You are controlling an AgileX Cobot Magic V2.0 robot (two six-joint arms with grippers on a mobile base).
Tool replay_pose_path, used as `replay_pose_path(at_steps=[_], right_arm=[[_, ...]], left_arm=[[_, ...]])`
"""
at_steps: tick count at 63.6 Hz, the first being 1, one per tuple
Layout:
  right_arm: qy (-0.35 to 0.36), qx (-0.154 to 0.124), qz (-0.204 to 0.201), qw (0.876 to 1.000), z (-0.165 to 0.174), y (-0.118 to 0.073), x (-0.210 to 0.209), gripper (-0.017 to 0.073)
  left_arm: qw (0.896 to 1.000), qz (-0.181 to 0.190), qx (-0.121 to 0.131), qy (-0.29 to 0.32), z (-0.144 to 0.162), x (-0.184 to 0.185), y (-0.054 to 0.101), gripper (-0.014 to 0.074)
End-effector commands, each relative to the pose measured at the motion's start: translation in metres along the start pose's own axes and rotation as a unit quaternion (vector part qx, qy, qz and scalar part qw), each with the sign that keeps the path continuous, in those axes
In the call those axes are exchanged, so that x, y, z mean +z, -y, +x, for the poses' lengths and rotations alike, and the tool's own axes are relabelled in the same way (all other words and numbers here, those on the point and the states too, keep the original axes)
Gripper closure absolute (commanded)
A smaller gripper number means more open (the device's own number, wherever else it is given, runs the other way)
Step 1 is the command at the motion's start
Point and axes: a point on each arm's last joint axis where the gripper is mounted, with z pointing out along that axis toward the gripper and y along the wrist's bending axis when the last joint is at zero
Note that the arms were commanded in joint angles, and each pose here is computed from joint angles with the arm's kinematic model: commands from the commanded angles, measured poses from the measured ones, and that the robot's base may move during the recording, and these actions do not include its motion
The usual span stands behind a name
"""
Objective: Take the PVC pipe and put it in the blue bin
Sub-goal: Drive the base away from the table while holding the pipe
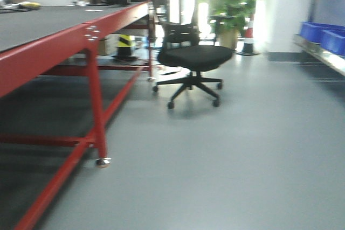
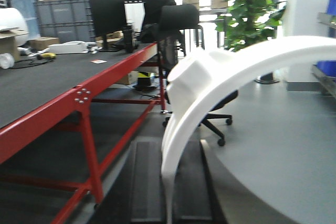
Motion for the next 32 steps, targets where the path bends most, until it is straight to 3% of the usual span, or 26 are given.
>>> replay_pose_path(at_steps=[1,32], right_arm=[[0.015,-0.008,0.001,1.000,-0.0022,0.0002,-0.0011,0.0727],[0.015,-0.008,0.001,1.000,-0.0022,0.0002,-0.0011,0.0727]], left_arm=[[1.000,0.004,-0.001,0.018,-0.0039,-0.0019,0.0006,0.0704],[1.000,0.004,-0.001,0.018,-0.0039,-0.0019,0.0006,0.0704]])
